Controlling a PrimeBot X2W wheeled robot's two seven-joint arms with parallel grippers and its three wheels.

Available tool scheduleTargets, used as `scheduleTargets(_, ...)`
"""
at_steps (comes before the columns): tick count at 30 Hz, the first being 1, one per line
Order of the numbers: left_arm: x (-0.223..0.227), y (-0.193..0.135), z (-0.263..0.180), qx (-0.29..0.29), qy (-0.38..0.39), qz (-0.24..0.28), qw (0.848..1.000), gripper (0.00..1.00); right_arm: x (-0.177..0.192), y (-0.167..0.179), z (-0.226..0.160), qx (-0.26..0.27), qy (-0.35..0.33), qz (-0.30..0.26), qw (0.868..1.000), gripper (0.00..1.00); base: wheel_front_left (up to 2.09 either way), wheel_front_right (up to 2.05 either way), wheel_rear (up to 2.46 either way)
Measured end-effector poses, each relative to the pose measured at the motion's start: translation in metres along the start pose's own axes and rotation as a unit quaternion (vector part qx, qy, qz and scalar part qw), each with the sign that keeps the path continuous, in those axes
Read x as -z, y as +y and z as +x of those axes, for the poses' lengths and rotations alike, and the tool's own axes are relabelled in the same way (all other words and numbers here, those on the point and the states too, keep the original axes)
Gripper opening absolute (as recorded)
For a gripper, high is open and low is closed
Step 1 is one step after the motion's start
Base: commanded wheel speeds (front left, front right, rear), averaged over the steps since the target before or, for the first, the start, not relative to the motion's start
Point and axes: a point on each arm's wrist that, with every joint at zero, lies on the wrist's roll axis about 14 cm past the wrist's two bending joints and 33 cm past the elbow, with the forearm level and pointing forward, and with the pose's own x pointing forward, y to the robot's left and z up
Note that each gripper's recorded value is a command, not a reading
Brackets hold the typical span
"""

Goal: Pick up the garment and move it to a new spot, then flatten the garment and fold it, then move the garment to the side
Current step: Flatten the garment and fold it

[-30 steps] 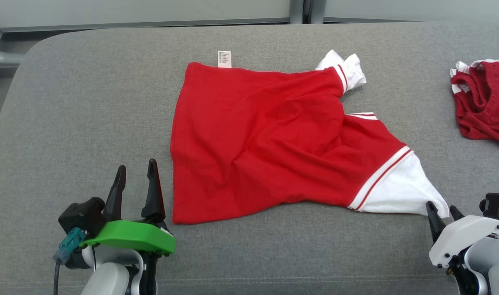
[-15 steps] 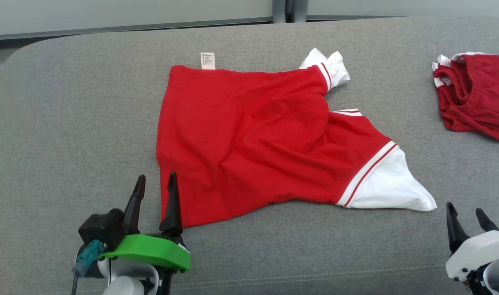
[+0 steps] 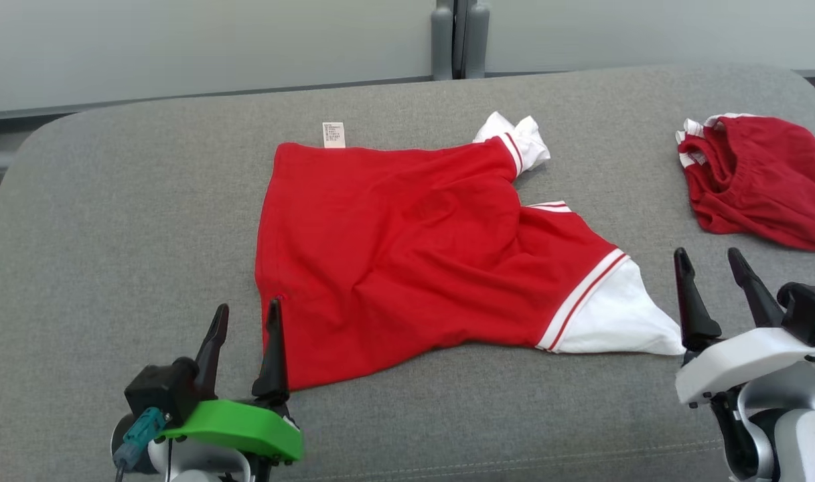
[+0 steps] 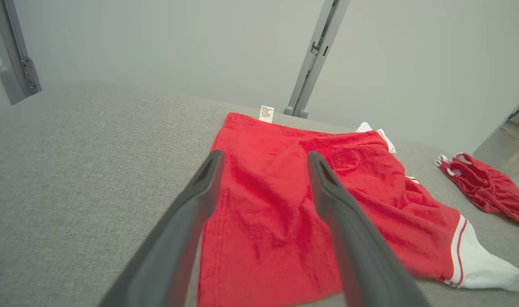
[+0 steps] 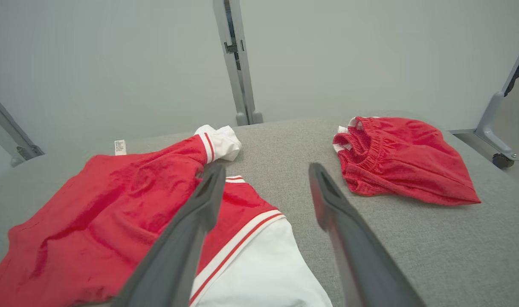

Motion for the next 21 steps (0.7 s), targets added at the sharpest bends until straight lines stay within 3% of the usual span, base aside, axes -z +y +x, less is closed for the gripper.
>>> scheduleTargets(8, -0.006, 0.021, -0.026, -0.035, -0.008, 0.003, 0.999, 1.0, -0.017, 0.029, -0.006, -0.037, -0.033, -0.017, 0.999, 1.0, 0.0, 0.0, 0.0)
scheduleTargets(21, -0.008, 0.049, -0.056, -0.066, -0.006, 0.017, 0.998, 1.0, -0.008, 0.054, -0.016, -0.068, -0.032, -0.011, 0.997, 1.0, 0.0, 0.0, 0.0)
